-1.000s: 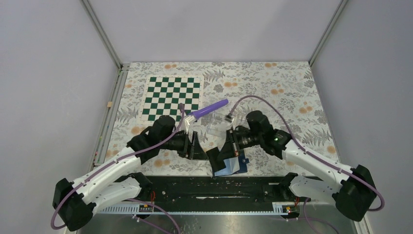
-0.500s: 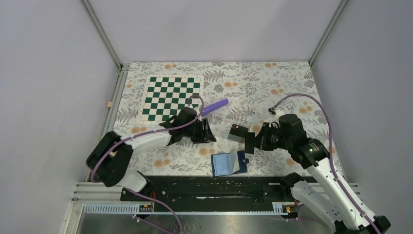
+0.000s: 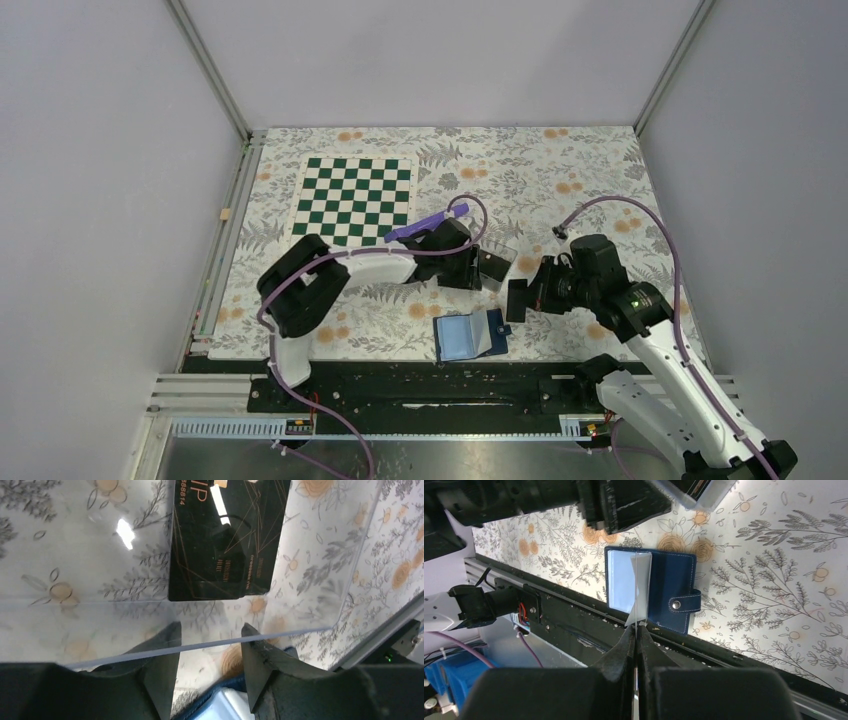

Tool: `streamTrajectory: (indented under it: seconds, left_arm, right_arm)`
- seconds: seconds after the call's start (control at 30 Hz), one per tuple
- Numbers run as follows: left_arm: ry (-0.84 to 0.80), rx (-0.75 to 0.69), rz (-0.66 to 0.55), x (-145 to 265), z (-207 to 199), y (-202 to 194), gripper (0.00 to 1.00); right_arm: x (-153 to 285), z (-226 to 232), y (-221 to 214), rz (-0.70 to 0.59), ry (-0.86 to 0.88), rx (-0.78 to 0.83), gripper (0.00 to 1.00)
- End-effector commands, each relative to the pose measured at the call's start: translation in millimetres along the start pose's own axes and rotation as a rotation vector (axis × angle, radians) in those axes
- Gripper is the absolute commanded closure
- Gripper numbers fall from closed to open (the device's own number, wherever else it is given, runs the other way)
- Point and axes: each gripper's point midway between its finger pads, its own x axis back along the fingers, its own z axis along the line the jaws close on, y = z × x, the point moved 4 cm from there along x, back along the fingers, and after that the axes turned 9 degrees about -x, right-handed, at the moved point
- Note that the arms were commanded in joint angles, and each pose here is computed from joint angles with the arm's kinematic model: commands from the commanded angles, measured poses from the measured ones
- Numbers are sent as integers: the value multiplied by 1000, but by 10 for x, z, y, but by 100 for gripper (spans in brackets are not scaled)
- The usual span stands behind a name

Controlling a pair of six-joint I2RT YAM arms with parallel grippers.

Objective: Put the credit cards into the card holder
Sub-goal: Move the storage box to the center of the board, then insert the credit card into the card holder.

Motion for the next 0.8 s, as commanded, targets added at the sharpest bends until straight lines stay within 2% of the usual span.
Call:
streamTrajectory:
  seconds: [0.0, 0.23, 0.37, 0.57, 0.77]
  left_arm:
    - [13, 13, -88, -173, -112, 291, 52]
    - [-33, 26, -106, -447, -317, 595, 51]
    - [-65, 24, -109, -422, -405, 671, 49]
    - [-127, -14, -180, 119, -499, 716, 47]
    - [-118, 8, -210, 754, -300, 431, 46]
  right_arm:
    - [-17, 92, -15, 46, 63, -11, 100]
    - [-52, 108, -74, 94, 91, -20, 100]
    - [-44, 134, -99, 111, 120, -2, 100]
    - [-95, 241, -154, 185, 217, 10, 100]
    - [-195, 360, -171, 236, 217, 45, 100]
